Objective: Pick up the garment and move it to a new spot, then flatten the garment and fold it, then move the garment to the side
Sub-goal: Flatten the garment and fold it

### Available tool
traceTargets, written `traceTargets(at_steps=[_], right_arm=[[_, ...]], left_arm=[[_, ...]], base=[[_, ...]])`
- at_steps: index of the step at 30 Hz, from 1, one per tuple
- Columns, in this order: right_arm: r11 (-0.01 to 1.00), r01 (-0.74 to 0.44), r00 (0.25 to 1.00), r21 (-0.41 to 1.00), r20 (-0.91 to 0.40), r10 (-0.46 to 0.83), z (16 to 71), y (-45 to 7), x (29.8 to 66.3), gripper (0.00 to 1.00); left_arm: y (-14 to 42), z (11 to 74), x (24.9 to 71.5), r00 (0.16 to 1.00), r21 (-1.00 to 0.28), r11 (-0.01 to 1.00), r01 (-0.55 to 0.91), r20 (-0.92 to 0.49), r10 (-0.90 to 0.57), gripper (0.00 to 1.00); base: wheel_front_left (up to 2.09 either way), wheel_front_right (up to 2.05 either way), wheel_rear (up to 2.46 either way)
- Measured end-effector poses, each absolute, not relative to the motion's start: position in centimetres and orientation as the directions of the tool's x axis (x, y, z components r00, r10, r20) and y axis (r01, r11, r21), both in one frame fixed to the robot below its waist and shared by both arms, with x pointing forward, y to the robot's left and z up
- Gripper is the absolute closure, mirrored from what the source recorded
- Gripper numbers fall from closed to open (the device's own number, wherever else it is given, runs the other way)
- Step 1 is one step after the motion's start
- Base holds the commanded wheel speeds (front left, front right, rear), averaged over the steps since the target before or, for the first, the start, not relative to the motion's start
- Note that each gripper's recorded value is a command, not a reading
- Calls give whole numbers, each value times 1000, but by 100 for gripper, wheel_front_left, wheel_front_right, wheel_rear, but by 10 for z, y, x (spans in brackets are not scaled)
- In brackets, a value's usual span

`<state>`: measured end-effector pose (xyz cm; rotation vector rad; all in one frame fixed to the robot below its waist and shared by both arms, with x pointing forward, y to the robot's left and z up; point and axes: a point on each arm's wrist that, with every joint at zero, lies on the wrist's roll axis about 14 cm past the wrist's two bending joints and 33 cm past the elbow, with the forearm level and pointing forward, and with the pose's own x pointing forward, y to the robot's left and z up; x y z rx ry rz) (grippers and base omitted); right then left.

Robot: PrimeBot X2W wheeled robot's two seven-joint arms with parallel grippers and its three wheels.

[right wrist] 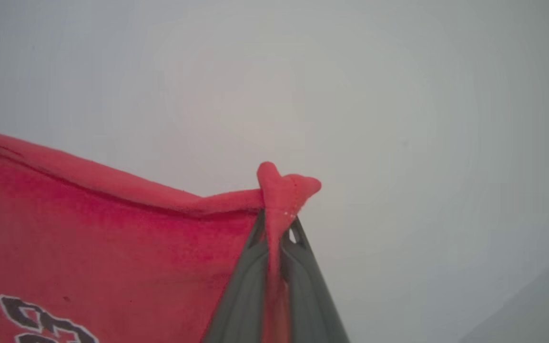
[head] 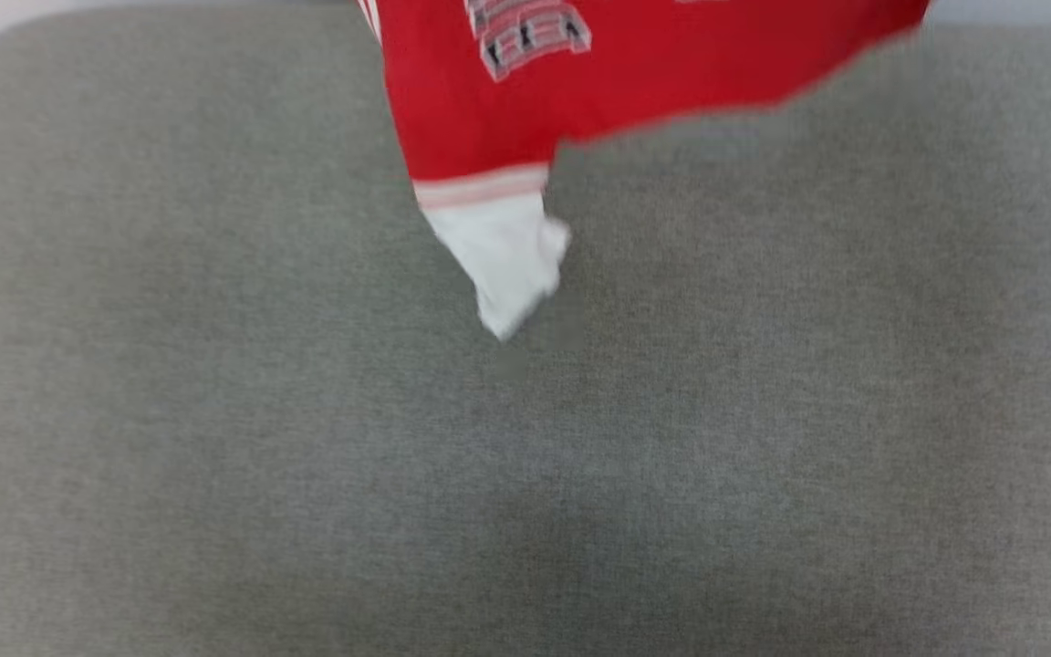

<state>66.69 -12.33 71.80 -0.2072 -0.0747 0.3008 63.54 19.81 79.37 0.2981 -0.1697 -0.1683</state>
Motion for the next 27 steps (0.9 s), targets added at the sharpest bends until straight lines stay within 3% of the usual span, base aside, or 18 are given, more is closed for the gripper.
traceTargets(at_steps=[7,14,19,22,27], right_arm=[[944,-219,917,-248,278,286,743,-132,696,100],[928,-202,892,-311,333,306,734,-131,726,100],[911,-281,927,-301,163,339,629,-115,736,100],[899,-322,930,-298,78,359,590,-106,728,100],[890,-377,926,-257,-71,371,541,-100,702,100]], left_arm=[[189,843,663,884,304,951,59,427,-191,100],[170,839,692,815,295,951,95,526,-245,100],[165,766,716,869,310,935,171,400,-291,100],[163,697,720,929,329,917,227,207,-305,100],[162,616,692,941,260,905,337,-81,-328,100]], base=[[0,0,0],[0,0,0],[0,0,0],[0,0,0],[0,0,0]])
